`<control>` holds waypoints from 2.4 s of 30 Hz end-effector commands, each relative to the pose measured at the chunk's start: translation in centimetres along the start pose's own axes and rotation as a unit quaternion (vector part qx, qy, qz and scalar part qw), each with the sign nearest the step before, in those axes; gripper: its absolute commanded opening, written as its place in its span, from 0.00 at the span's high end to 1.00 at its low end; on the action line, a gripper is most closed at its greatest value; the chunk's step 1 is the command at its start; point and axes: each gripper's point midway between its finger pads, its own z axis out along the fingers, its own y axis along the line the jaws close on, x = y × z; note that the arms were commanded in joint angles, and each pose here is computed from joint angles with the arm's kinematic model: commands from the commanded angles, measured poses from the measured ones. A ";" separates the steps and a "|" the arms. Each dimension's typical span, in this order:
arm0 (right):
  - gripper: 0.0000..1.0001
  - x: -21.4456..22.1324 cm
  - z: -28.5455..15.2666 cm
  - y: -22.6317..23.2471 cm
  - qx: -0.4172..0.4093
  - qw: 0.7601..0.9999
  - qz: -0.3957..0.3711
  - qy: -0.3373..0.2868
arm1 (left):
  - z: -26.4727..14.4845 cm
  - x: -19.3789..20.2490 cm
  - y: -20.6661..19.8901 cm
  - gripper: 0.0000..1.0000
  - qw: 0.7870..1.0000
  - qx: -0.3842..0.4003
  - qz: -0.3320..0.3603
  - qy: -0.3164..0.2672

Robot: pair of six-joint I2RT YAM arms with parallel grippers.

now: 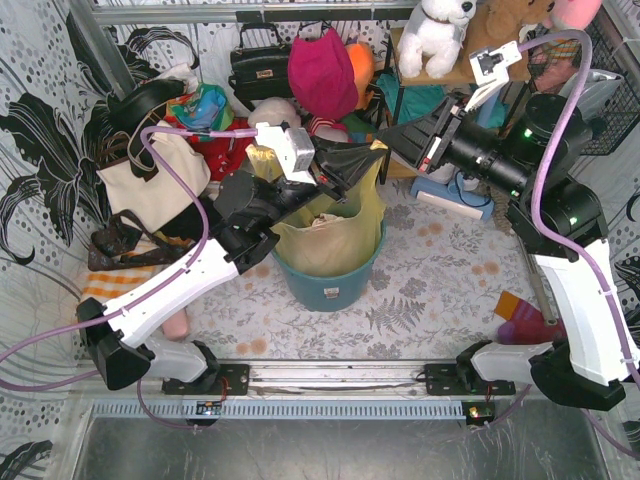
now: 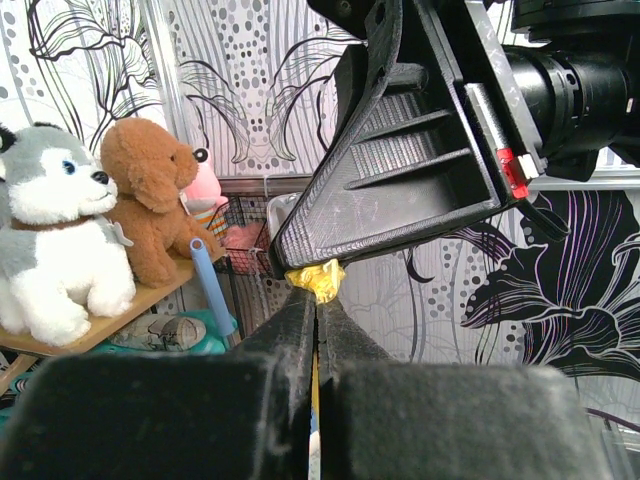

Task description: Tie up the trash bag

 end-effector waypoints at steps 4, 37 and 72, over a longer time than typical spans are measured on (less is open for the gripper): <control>1.00 -1.2 -1.1 1.3 -0.013 1.000 -0.016 -0.019 | -0.1 -3.5 -0.1 0.95 0.999 -0.001 0.014 -0.042; 0.72 -2.5 0.7 1.3 -0.036 0.995 -0.075 -0.046 | -2.3 -3.4 -4.8 0.96 0.993 0.120 0.019 -0.005; 0.24 6.0 10.9 9.9 -0.395 0.881 -0.253 0.057 | -5.4 -1.2 -9.6 0.95 0.969 0.246 -0.023 0.031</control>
